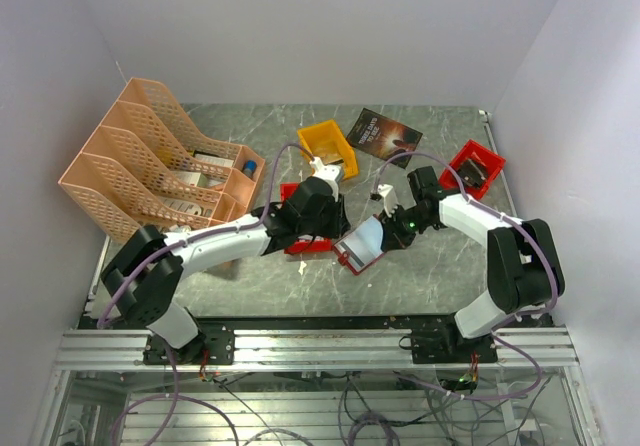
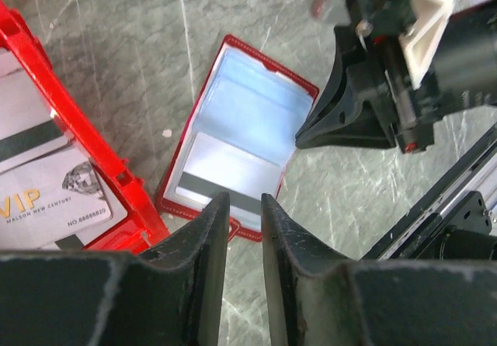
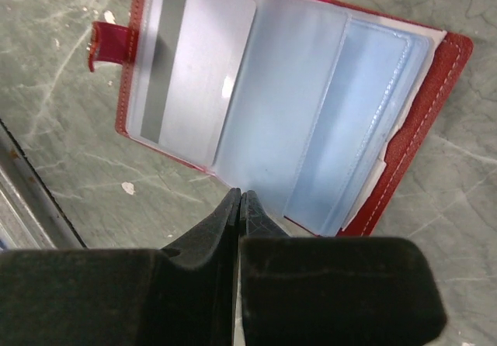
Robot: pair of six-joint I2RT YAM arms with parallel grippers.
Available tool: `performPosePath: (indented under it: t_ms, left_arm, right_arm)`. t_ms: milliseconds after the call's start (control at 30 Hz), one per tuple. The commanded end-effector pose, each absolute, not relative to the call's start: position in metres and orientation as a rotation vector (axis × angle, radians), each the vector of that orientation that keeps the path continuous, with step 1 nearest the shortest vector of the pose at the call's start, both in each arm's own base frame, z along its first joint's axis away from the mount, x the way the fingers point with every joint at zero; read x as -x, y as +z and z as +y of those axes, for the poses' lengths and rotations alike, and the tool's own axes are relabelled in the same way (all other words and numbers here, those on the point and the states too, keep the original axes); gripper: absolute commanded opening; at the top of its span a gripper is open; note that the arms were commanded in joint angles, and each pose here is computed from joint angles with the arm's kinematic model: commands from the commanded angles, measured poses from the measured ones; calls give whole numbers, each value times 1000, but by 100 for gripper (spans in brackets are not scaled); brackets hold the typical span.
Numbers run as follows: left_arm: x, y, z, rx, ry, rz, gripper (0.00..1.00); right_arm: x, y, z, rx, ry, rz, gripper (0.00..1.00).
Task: Put the credit cards into the card holder
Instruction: Turn over the card holder at the center of the board, then adjust the card holder at the center of the board.
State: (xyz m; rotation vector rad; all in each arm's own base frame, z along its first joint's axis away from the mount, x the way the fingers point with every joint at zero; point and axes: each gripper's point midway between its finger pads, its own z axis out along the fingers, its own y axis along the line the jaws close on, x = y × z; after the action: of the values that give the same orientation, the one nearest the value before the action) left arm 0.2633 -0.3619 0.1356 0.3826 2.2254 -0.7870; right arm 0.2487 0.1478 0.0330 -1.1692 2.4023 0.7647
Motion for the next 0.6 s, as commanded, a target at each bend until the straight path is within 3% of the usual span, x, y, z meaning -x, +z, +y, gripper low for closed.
performPosePath:
  t_ms: [0,267,567]
  left_arm:
    - [-254,158,-372,-332,-965,2142,31]
    - [-222,126,-384,-318,-894,2201,30]
    - [-212,103,-348,-195,-774,2216,31]
  right_arm:
    - [-255,48,160,1149,856,2349,0]
    - [-254,35,173,1163,865,2387,2]
    - [-253,16,173,1202,730,2443,0]
